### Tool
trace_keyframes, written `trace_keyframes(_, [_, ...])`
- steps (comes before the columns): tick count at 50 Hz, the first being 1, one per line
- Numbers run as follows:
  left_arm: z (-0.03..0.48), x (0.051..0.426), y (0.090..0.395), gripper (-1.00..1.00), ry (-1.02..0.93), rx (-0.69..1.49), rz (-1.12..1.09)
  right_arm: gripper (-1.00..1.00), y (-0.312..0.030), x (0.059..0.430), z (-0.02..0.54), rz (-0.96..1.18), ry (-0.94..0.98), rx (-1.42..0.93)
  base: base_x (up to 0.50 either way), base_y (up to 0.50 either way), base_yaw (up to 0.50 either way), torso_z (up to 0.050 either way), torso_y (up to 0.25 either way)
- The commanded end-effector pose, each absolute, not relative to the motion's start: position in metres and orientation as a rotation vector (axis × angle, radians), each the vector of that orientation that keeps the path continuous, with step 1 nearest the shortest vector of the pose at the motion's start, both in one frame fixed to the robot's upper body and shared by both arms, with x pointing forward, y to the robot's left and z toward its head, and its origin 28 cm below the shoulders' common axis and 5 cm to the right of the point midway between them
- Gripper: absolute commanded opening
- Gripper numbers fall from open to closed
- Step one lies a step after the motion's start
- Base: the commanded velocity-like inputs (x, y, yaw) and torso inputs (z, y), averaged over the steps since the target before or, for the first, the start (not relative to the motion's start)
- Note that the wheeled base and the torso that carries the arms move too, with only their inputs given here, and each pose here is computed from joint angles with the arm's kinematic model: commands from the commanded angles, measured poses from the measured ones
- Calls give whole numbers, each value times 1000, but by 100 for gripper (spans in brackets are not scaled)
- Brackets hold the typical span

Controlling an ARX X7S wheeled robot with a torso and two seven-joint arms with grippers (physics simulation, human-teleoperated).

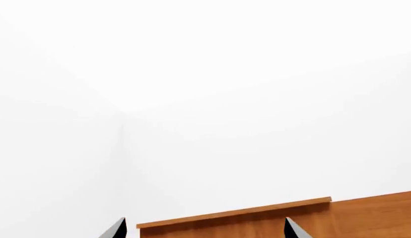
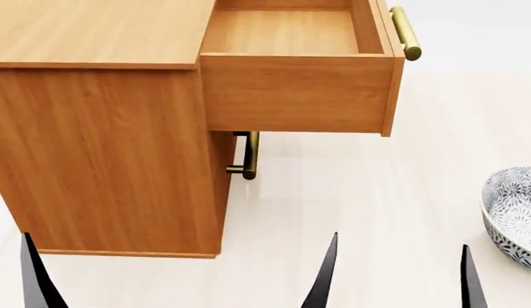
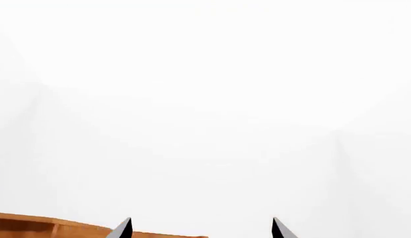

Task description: Put the bowl on top of the cabinet.

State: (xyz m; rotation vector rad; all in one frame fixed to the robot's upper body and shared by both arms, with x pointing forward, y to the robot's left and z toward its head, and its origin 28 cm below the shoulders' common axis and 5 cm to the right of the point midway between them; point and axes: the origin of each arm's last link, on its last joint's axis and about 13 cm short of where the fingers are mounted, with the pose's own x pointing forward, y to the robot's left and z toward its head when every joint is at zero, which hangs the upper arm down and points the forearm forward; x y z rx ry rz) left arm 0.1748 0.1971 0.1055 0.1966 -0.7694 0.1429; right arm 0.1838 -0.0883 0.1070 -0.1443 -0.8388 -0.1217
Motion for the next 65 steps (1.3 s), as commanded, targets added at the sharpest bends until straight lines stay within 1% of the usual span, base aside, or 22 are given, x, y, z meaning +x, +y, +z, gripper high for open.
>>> trace_keyframes(1, [106, 175, 199, 100, -778, 194, 144, 100, -94, 189, 100, -89, -707, -265, 0, 0, 0, 0, 0])
trace_keyframes(3, [106, 175, 199, 100, -777, 193, 146, 100, -98, 191, 94, -47, -623, -330, 0, 0, 0, 0, 0])
trace_keyframes(5, [106, 175, 199, 100, -777, 193, 147, 100, -104, 193, 93, -51, -602, -399, 0, 0, 0, 0, 0])
trace_keyframes(9, [105, 175, 199, 100, -773, 191, 146, 100, -123, 203, 96, -84, -491, -478, 0, 0, 0, 0, 0])
trace_keyframes(14, [105, 174, 199, 100, -771, 189, 144, 100, -142, 214, 103, -112, -420, -581, 0, 0, 0, 0, 0])
trace_keyframes(15, [105, 174, 199, 100, -769, 189, 145, 100, -149, 218, 104, -126, -365, -583, 0, 0, 0, 0, 0])
trace_keyframes(17, [105, 174, 199, 100, -770, 190, 146, 100, -158, 221, 104, -144, -316, -629, 0, 0, 0, 0, 0])
trace_keyframes(28, [105, 173, 199, 100, -767, 191, 142, 100, -180, 230, 103, -211, -216, -662, 0, 0, 0, 0, 0])
trace_keyframes(36, [103, 174, 198, 100, -764, 191, 141, 100, -203, 239, 106, -256, -123, -746, 0, 0, 0, 0, 0])
trace_keyframes(42, [102, 174, 198, 100, -761, 191, 137, 100, -211, 247, 112, -257, -119, -791, 0, 0, 0, 0, 0])
trace_keyframes(52, [102, 174, 197, 100, -758, 192, 136, 100, -218, 264, 125, -179, -52, -843, 0, 0, 0, 0, 0])
trace_keyframes(61, [102, 174, 197, 100, -757, 192, 137, 100, -223, 279, 122, -102, 4, -907, 0, 0, 0, 0, 0])
trace_keyframes(65, [102, 174, 197, 100, -756, 192, 137, 100, -228, 282, 118, -84, 63, -906, 0, 0, 0, 0, 0])
